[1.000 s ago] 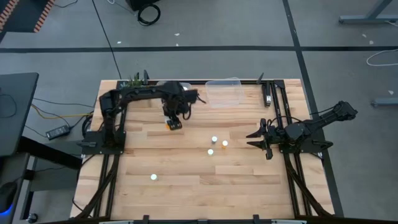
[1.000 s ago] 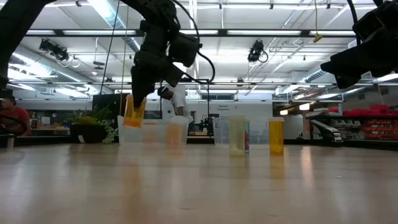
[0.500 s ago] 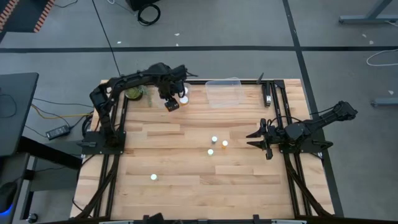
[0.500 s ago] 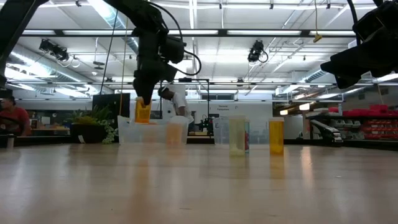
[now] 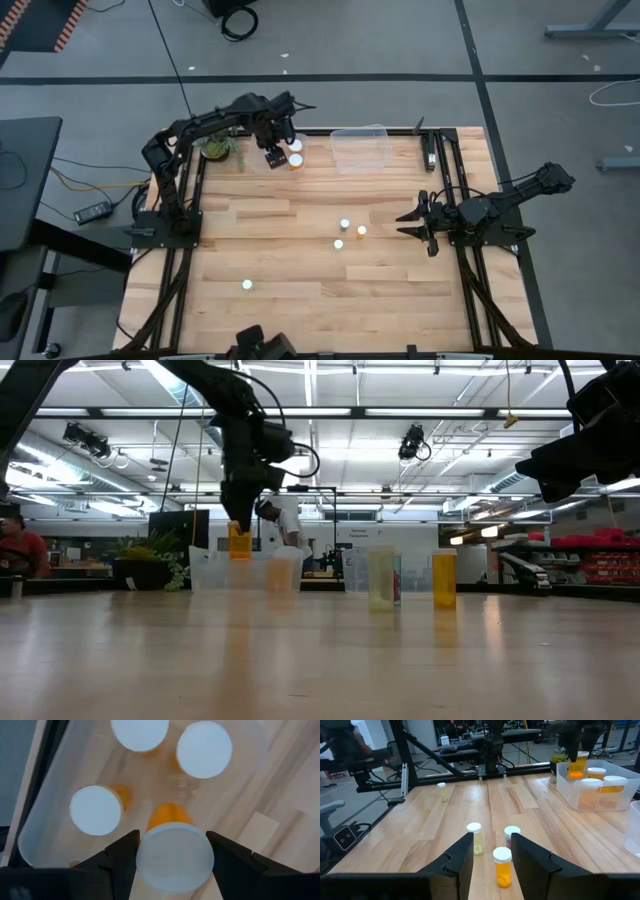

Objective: Pick and place medicine bottles into bin by pill shape (circle, oval)
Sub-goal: Put the large orange pill bottle into the left bin

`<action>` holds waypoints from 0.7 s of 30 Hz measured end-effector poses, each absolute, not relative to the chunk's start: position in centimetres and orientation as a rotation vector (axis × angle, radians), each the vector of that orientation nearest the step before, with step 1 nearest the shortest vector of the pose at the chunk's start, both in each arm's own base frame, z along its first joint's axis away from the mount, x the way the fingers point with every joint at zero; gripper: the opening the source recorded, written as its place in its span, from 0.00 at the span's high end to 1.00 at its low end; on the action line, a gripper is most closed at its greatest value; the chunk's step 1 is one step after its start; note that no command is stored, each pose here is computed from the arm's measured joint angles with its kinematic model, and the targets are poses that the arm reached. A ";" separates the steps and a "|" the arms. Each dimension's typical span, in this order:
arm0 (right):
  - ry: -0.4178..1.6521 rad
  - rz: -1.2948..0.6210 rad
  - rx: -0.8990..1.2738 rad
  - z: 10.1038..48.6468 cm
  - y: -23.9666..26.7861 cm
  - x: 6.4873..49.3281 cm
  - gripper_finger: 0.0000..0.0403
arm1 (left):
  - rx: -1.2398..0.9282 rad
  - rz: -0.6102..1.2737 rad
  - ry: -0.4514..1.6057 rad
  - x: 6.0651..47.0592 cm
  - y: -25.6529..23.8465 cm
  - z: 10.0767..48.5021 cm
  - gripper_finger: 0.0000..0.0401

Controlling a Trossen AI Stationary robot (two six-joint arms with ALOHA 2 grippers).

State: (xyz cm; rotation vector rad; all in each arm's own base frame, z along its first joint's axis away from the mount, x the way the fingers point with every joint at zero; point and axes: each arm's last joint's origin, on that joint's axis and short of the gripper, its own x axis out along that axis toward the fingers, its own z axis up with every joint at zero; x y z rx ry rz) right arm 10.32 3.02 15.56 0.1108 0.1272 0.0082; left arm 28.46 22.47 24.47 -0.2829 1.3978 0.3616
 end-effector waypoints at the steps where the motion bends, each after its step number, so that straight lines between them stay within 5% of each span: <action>1: 0.127 0.008 0.111 15.6 3.0 10.3 0.66 | -0.283 0.364 1.394 28.5 22.6 24.5 0.42; 21: 0.127 0.008 0.111 15.6 3.0 10.3 0.66 | -0.287 0.376 1.380 28.3 22.6 22.2 0.38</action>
